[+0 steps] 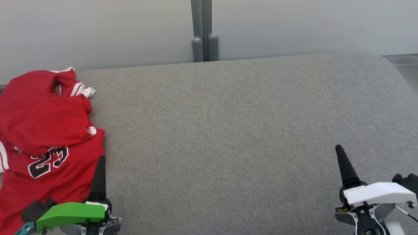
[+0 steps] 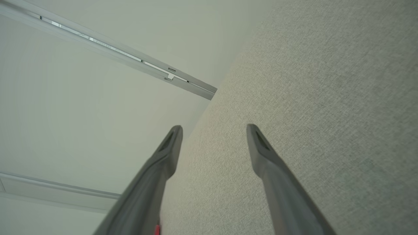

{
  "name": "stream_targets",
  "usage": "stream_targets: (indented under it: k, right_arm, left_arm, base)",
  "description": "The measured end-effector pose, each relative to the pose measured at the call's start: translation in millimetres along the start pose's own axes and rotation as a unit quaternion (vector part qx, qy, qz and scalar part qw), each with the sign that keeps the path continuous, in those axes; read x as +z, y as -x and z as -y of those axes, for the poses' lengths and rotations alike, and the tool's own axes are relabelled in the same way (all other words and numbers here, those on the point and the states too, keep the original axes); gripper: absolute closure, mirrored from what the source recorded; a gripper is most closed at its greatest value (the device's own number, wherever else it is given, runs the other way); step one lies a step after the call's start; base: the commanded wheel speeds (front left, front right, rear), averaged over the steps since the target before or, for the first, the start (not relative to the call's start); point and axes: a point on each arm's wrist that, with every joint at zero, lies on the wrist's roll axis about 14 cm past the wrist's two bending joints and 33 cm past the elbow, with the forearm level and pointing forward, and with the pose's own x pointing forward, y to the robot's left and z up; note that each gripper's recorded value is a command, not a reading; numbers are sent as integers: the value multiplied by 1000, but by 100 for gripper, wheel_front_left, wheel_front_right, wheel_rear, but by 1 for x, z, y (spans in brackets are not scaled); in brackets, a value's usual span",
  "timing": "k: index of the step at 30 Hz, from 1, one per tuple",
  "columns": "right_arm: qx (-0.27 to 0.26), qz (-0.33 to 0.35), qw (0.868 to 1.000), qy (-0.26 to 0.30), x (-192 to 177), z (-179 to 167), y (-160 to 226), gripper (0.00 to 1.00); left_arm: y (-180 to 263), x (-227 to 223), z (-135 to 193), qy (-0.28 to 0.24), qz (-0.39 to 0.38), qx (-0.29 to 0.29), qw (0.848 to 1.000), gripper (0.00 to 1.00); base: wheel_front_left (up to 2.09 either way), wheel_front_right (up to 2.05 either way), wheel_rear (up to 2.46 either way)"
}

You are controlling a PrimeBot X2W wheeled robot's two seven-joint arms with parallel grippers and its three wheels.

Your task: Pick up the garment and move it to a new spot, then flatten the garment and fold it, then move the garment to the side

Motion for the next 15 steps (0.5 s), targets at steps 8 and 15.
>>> stream_targets:
  k: [8,15]
  right_arm:
    - [18,2,994,105,-1,-11,-1,0]
    - [24,-4,985,168,-8,-13,1,0]
  left_arm:
    - [3,-3,0,-101,-2,-2,995,0]
    - [5,-3,-1,-170,-1,-4,985,0]
  base:
    - [0,0,0]
    - [0,0,0]
